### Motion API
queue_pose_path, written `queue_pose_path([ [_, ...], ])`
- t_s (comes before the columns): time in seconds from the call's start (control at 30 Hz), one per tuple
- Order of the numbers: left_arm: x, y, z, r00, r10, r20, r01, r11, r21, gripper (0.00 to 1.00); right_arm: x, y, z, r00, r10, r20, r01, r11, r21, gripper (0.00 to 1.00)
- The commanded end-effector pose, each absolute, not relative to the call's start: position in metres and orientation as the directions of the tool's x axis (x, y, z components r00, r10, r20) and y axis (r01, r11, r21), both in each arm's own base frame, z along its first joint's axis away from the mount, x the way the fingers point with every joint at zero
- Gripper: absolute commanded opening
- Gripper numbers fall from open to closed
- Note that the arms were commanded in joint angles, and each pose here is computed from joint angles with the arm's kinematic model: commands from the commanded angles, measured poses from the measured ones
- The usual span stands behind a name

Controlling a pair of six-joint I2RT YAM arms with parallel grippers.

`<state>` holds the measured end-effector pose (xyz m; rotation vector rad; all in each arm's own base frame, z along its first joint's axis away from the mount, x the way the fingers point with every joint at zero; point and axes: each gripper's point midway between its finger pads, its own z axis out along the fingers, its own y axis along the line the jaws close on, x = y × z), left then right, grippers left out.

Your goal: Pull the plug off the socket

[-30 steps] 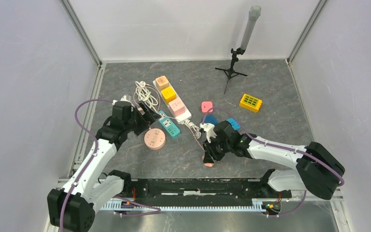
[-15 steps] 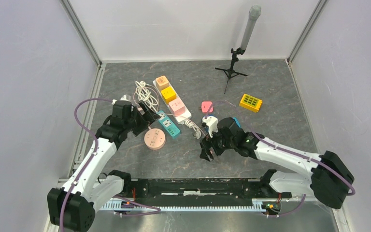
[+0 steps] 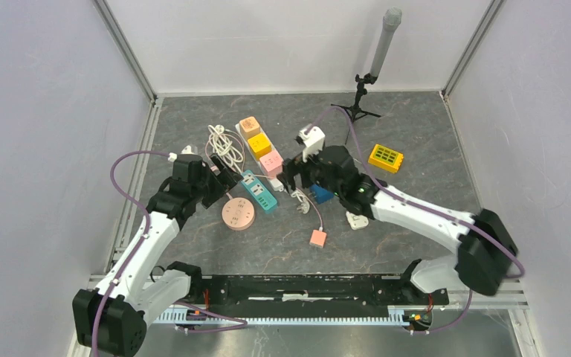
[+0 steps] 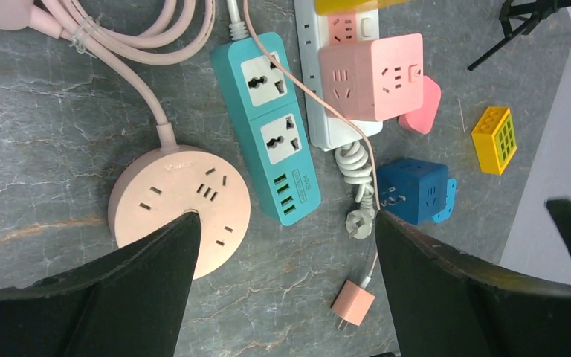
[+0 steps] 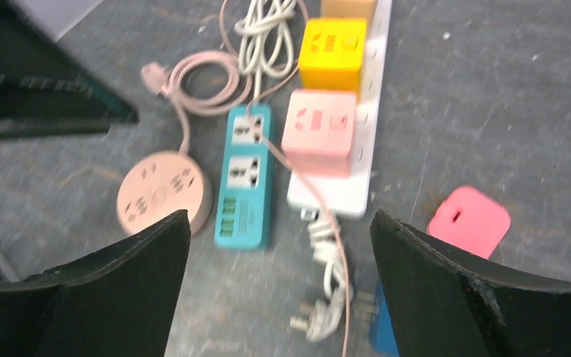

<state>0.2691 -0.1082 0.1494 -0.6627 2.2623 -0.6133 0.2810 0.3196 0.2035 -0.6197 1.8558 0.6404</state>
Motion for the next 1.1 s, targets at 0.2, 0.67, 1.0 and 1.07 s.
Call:
queue_pose_path([
  [0.2, 0.289, -0.105, 0.153, -0.573, -0.651, -0.498, -0.295, 0.730, -0.616, 0.93, 0.367, 0.375, 0.195, -0.258, -0.139, -0.956, -0.575, 0.818, 0.036, 0.98],
  [0.67, 0.405, -0.144, 0.152, -0.639, -0.670, -0.377, -0.222, 0.630, -0.744, 0.85, 0.401, 0.405, 0.117, -0.341, -0.278, -0.898, -0.573, 0.818, -0.036, 0.92],
  [1.0, 0.434, -0.165, 0.110, -0.740, -0.597, -0.312, -0.211, 0.645, -0.734, 0.66, 0.405, 0.390, 0.104, -0.389, -0.246, -0.888, -0.538, 0.843, 0.002, 0.51],
  [1.07, 0.436, -0.167, 0.097, -0.746, -0.594, -0.300, -0.228, 0.652, -0.723, 0.58, 0.406, 0.387, 0.107, -0.376, -0.242, -0.895, -0.544, 0.839, 0.001, 0.44],
])
